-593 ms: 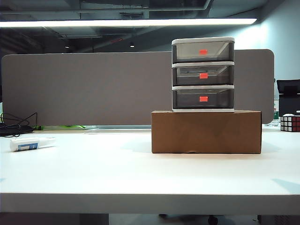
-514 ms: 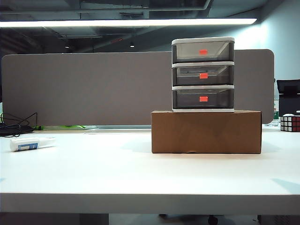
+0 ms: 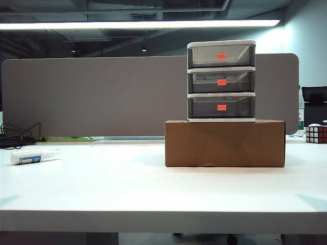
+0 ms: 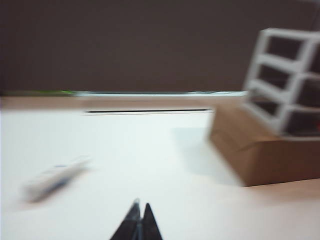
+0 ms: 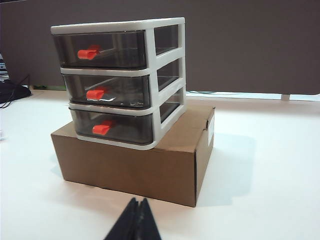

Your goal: Open the second layer of the drawer on the table, pick up a bottle of cleaner on the table and put it in, and finally close the drawer.

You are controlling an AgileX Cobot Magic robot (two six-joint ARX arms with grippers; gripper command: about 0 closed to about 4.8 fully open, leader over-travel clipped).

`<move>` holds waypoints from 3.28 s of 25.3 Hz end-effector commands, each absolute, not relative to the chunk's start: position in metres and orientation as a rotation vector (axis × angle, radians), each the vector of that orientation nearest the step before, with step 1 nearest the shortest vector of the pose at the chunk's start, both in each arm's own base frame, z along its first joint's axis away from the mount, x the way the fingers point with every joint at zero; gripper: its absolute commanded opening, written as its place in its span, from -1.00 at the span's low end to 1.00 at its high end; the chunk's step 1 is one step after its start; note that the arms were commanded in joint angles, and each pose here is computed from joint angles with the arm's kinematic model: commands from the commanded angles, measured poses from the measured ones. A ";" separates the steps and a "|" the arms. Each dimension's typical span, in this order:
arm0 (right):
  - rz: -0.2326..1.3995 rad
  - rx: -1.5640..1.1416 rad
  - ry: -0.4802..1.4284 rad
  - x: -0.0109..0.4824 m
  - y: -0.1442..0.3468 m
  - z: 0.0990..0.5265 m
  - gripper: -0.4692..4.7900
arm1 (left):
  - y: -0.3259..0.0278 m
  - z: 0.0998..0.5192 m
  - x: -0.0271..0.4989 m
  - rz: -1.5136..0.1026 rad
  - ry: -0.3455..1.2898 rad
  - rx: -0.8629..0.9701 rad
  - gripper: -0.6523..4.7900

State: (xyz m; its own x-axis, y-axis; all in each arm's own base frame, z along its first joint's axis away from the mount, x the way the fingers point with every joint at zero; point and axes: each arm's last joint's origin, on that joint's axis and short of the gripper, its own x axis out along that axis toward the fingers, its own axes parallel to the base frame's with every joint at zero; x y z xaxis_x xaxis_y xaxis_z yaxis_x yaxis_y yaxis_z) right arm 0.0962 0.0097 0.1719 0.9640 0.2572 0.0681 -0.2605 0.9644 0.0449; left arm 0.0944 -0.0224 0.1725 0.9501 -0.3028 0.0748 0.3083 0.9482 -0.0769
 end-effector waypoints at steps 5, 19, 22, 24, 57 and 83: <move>0.332 0.174 -0.061 0.096 0.012 0.173 -0.83 | -0.028 0.177 0.092 -0.480 -0.053 -0.299 -0.78; 0.290 0.140 -0.157 0.095 0.013 0.218 -0.84 | -0.106 0.222 0.128 -0.574 -0.021 -0.126 -0.78; 0.280 0.143 -0.114 0.103 0.013 0.233 -0.84 | -0.132 0.226 0.153 -0.605 -0.013 -0.122 -0.78; 0.273 0.109 -0.071 0.115 0.014 0.245 -0.84 | -0.151 0.226 0.165 -0.632 -0.031 -0.131 -0.78; 0.542 -0.012 0.096 0.232 0.029 0.271 -0.84 | -0.347 0.198 0.234 -0.347 -0.115 -0.161 -0.78; 0.544 -0.011 0.101 0.232 0.029 0.270 -0.84 | -0.363 0.194 0.244 -0.334 -0.111 -0.123 -0.17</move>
